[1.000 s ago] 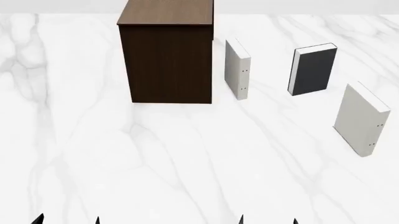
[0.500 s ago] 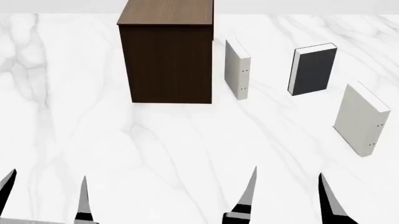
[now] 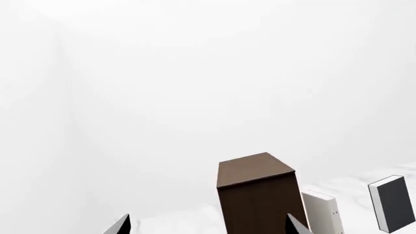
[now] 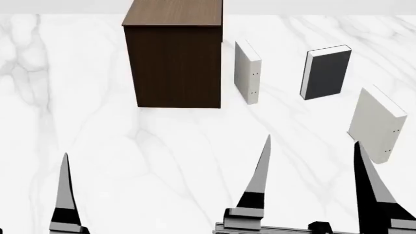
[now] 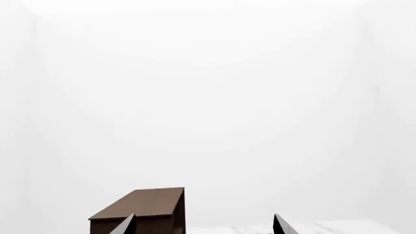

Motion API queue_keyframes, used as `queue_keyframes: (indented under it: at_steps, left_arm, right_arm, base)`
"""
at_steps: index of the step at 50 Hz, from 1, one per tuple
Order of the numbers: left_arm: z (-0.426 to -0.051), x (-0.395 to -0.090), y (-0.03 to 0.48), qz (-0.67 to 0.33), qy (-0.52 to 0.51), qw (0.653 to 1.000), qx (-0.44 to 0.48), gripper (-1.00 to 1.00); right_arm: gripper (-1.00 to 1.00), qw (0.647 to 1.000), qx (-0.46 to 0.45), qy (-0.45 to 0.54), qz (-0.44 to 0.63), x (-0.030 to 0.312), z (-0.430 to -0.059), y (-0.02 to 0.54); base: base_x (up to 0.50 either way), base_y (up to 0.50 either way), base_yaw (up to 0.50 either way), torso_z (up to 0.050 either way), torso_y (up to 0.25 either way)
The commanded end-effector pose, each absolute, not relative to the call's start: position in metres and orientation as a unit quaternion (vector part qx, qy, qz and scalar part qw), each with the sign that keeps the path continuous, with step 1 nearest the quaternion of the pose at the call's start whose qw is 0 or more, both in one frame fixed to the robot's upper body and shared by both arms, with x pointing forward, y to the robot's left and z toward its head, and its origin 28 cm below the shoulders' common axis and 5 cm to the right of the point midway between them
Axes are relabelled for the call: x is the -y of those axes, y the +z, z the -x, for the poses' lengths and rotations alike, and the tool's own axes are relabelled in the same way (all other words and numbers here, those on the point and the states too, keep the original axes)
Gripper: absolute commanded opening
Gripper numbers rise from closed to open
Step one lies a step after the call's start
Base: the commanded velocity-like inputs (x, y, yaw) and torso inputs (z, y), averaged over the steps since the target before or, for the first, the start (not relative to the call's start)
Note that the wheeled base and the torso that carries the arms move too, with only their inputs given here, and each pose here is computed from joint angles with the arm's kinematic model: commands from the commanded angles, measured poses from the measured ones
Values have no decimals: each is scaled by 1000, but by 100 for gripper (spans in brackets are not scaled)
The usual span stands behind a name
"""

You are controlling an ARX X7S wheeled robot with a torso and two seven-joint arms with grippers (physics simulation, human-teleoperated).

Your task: Pick up the book in the middle and place it on the cabinet shelf.

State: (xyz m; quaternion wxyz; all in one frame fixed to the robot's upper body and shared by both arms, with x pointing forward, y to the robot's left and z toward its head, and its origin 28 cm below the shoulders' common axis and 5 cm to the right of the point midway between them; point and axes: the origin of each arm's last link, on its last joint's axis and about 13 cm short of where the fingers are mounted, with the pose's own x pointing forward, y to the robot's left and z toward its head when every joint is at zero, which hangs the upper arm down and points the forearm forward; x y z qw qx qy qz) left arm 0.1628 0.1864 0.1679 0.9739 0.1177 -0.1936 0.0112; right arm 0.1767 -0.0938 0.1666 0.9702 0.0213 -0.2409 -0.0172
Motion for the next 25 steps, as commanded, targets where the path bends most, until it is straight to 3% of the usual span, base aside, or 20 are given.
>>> queue_keyframes:
  at_steps: [1, 7, 25]
  left_arm:
    - [-158, -187, 176, -98, -8, 969, 227, 100]
    - [-158, -186, 177, -100, -9, 969, 227, 100]
    - [-158, -185, 177, -100, -12, 969, 226, 100]
  right_arm:
    - [100, 966, 260, -14, -8, 93, -173, 177]
    - [100, 967, 255, -10, -6, 94, -173, 175]
    - [100, 968, 249, -19, -12, 95, -174, 175]
  base:
    - [0, 0, 0, 0, 0]
    - [27, 0, 0, 0, 0]
    - [500, 0, 0, 0, 0]
